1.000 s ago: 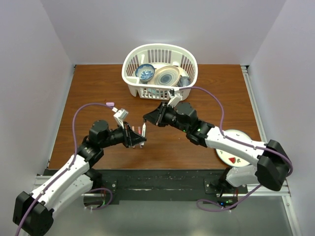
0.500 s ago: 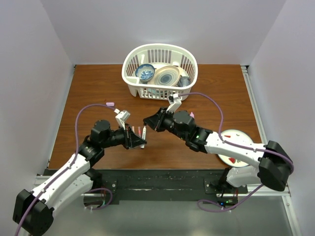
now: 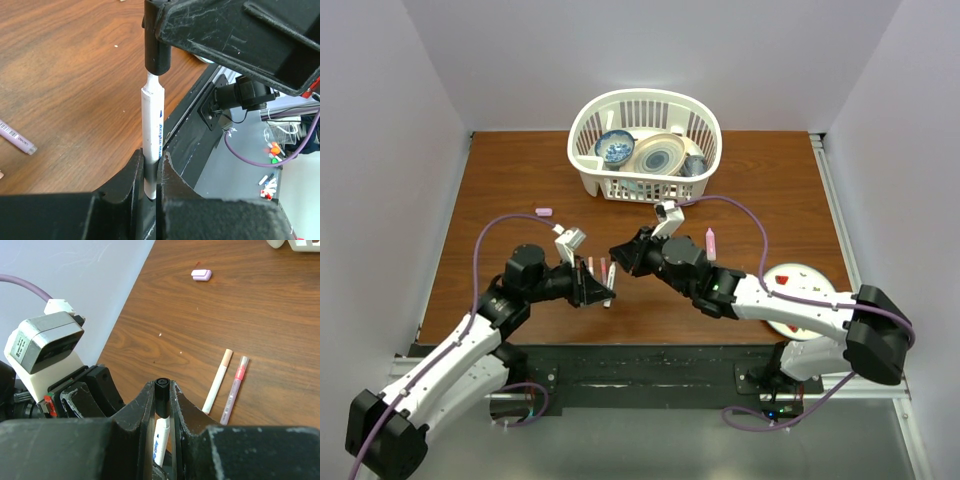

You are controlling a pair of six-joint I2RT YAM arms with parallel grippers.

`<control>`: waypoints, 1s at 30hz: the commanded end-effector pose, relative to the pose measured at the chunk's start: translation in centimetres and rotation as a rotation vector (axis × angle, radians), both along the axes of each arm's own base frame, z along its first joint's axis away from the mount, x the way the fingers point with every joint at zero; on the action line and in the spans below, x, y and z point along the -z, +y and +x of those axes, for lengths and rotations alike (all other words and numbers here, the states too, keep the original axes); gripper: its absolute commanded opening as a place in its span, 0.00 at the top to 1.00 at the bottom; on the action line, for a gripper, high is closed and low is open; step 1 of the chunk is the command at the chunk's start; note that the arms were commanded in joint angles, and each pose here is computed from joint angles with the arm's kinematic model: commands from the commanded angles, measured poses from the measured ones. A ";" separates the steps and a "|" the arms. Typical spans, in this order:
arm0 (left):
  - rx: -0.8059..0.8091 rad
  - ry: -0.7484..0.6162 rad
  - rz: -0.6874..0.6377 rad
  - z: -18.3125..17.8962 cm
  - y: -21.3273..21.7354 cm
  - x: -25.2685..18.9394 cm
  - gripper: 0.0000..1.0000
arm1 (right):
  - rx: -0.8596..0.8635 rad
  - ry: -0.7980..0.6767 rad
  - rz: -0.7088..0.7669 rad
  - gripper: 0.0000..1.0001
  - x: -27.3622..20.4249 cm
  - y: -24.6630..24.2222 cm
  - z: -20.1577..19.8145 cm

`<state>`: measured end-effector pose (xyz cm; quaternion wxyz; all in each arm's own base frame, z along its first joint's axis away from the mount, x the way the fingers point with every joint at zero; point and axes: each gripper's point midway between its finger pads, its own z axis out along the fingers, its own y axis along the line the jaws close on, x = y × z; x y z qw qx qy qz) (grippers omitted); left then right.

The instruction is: Insert the pens into the pen caps

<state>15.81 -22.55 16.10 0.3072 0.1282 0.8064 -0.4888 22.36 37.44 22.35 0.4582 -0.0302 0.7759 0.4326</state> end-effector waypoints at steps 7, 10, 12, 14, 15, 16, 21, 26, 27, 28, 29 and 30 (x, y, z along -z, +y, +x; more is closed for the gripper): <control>-0.067 -0.311 -0.114 2.9 -0.1 -7.8 1.00 | -0.094 -0.017 -0.059 1.00 -0.2 0.0 -3.0; -0.068 -0.308 -0.111 2.8 -0.1 -7.7 1.00 | -0.080 -0.040 -0.077 1.00 -0.6 -0.4 -2.7; -0.066 -0.312 -0.112 2.7 -0.1 -7.8 1.00 | -0.074 -0.055 -0.084 1.00 -1.0 -0.6 -2.5; -0.069 -0.313 -0.113 2.8 0.0 -7.8 1.00 | -0.078 -0.068 -0.087 1.00 -1.3 -0.6 -2.6; -0.070 -0.311 -0.114 2.8 0.0 -7.8 1.00 | -0.077 -0.073 -0.085 1.00 -1.4 -0.7 -2.5; -0.070 -0.313 -0.116 2.8 0.0 -7.9 1.00 | -0.080 -0.075 -0.079 1.00 -1.6 -0.6 -2.6; -0.090 -0.320 -0.122 3.2 0.0 -8.2 1.00 | -0.144 0.022 -0.004 1.00 -0.7 0.3 -4.3; -0.108 -0.359 -0.129 3.8 0.1 -9.0 1.00 | -0.174 0.115 0.082 1.00 0.9 0.1 -5.9; -0.100 -0.363 -0.131 3.6 0.0 -9.0 1.00 | -0.175 0.114 0.091 0.93 0.7 0.0 -6.0; -0.092 -0.378 -0.137 3.5 0.0 -9.3 1.00 | -0.176 0.109 0.093 0.90 0.5 -0.2 -6.1; -0.084 -0.398 -0.138 3.4 0.0 -9.4 1.00 | -0.179 0.090 0.115 0.86 -0.6 -0.5 -6.2; -0.076 -0.405 -0.143 3.1 0.0 -9.5 1.00 | -0.178 0.080 0.126 0.77 -1.2 -0.7 -6.2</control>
